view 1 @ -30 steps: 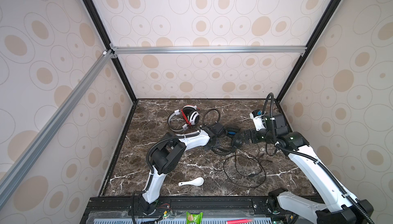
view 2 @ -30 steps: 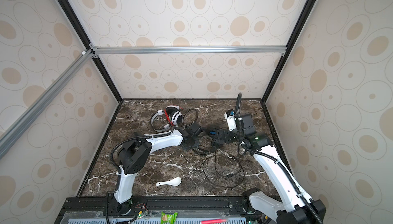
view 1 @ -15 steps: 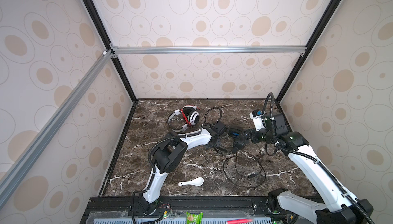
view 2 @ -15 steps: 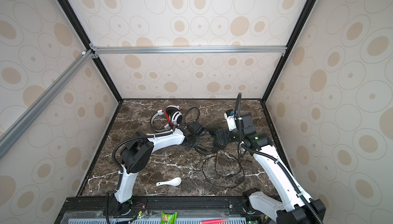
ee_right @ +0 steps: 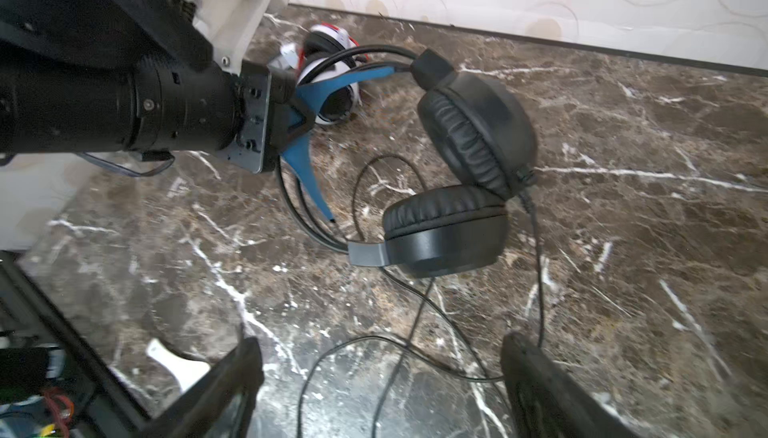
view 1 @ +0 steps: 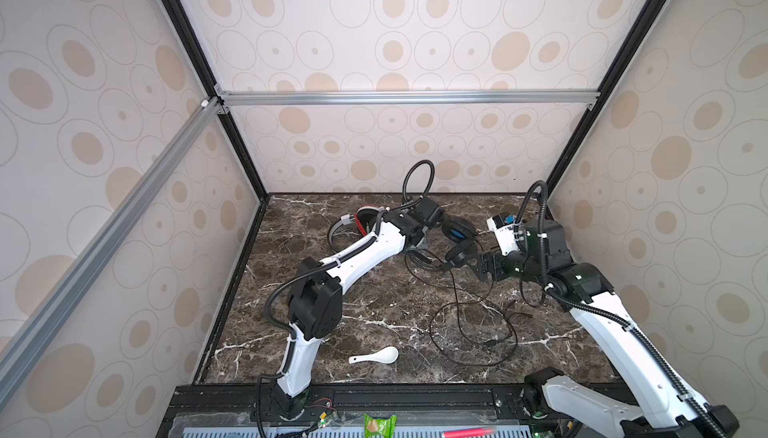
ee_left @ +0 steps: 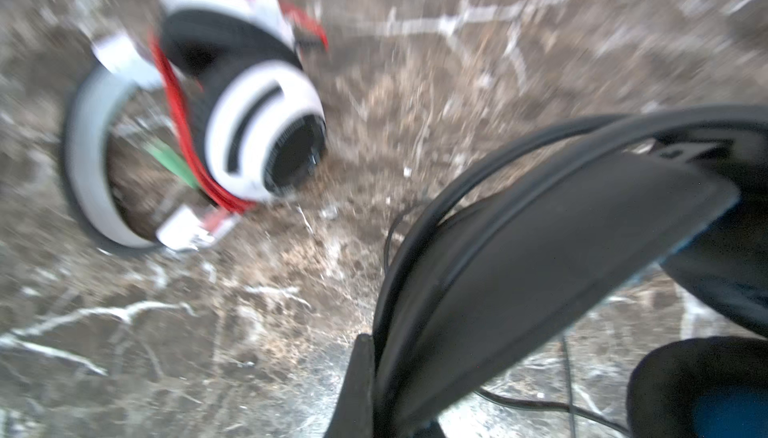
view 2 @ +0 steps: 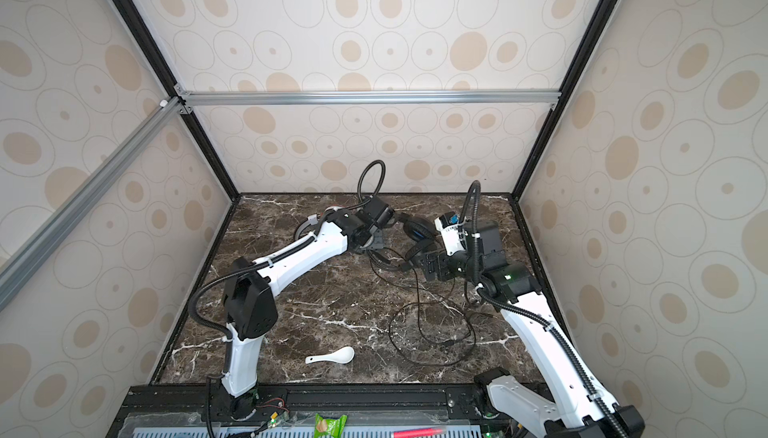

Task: Wrap the headphones
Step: 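Lift the black-and-blue headphones up with the left gripper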

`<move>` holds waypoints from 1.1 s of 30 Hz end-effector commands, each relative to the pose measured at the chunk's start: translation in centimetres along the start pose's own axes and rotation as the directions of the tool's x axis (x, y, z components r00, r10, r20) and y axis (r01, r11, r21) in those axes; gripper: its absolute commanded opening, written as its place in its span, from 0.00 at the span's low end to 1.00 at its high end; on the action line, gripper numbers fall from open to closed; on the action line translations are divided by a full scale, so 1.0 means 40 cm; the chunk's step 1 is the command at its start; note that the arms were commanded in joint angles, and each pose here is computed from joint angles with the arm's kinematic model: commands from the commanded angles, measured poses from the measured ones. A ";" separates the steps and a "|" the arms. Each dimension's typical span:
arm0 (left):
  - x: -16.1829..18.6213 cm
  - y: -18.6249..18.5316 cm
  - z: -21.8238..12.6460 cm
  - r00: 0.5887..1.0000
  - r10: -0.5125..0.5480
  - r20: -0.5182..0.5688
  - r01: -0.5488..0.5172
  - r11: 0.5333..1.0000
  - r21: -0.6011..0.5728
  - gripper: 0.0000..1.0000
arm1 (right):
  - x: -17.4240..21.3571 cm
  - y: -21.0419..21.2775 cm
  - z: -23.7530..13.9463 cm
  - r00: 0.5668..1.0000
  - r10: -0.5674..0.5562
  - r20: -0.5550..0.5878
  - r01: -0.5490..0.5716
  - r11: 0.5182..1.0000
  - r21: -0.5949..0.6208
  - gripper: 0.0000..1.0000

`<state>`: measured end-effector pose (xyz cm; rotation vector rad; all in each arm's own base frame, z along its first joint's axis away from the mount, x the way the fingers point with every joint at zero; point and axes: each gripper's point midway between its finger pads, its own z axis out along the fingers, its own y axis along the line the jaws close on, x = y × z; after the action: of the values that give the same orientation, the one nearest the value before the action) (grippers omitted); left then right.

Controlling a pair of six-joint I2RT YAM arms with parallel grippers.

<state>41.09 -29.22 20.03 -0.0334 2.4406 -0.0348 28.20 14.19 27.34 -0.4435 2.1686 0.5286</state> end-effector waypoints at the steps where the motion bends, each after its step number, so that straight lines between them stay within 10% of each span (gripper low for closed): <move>1: -0.143 0.057 -0.188 0.981 0.066 0.181 -0.070 0.997 0.016 0.00 | -0.066 0.087 -0.032 0.993 -0.039 0.109 0.058 0.982 -0.177 0.89; 14: -0.293 0.316 -0.442 0.920 -0.006 0.392 -0.003 1.000 0.022 0.00 | -0.123 0.123 -0.041 0.988 -0.057 0.145 0.092 0.965 -0.247 0.90; 22: -0.357 0.326 -0.534 0.897 -0.006 0.442 -0.018 0.999 0.050 0.00 | -0.126 0.179 -0.011 0.971 -0.048 0.233 0.143 0.899 -0.415 0.91; 33: -0.398 0.291 -0.584 0.897 -0.016 0.441 -0.046 0.991 0.129 0.00 | -0.132 0.120 0.105 0.970 0.002 0.244 0.090 0.926 -0.366 0.92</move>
<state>38.76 -16.51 45.30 0.0358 2.0274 -0.0928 30.79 20.78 29.62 -0.6161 1.8806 0.9217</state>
